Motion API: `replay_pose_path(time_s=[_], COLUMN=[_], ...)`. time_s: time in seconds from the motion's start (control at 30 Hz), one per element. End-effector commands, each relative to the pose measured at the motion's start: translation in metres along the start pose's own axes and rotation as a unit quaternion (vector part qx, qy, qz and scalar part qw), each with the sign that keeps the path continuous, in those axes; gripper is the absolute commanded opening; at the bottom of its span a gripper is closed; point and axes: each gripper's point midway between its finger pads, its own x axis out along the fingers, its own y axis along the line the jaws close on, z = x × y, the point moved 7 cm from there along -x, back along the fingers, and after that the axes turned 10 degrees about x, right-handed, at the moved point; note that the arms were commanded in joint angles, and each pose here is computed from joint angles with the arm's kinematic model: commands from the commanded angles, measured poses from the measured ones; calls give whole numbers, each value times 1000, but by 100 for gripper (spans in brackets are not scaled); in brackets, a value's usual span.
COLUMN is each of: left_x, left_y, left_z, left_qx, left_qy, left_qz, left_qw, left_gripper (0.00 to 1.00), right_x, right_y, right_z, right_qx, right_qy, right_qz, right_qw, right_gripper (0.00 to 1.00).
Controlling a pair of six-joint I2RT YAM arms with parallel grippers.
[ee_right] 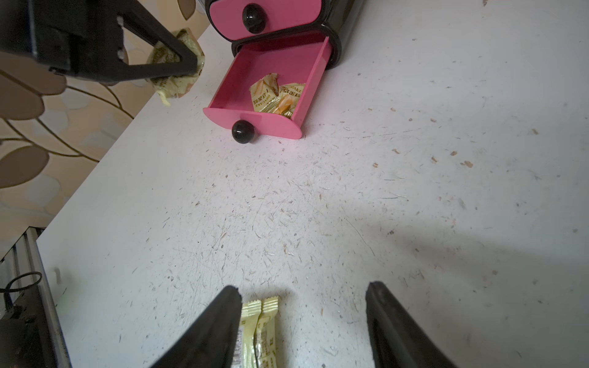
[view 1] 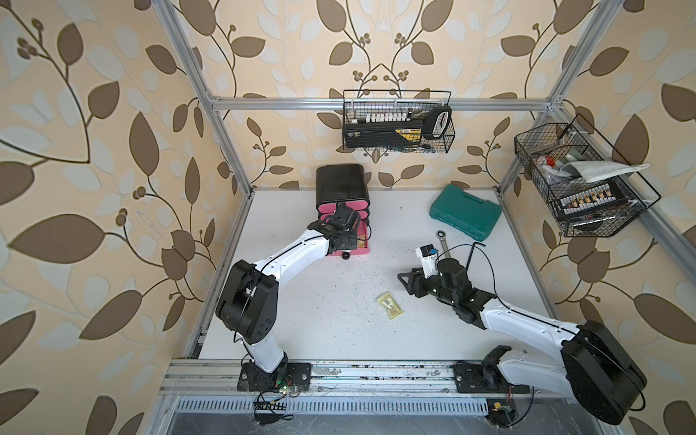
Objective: Place the cookies into the drawer by color
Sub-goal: Place the cookie in the drawer.
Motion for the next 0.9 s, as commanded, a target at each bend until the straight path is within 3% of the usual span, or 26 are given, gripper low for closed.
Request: replay_pose_path(time_s=[0.0, 0.2, 0.47, 0.87], left_x=[5, 40, 73, 82], left_y=[6, 31, 40, 50], left_z=[20, 28, 28, 25], left_qx=[7, -31, -39, -47], left_qy=[-16, 8, 27, 30], left_qz=[3, -2, -13, 13], left_qw=[1000, 999, 999, 998], left_gripper=[20, 20, 22, 37], right_x=[1, 0, 1, 2], right_y=[3, 3, 4, 4], right_z=[6, 6, 6, 5], right_qx=[4, 5, 6, 7], right_qy=[-9, -10, -9, -6], right_qz=[9, 9, 10, 13], right_qw=[1000, 1000, 1000, 1000], right_gripper=[65, 65, 65, 65])
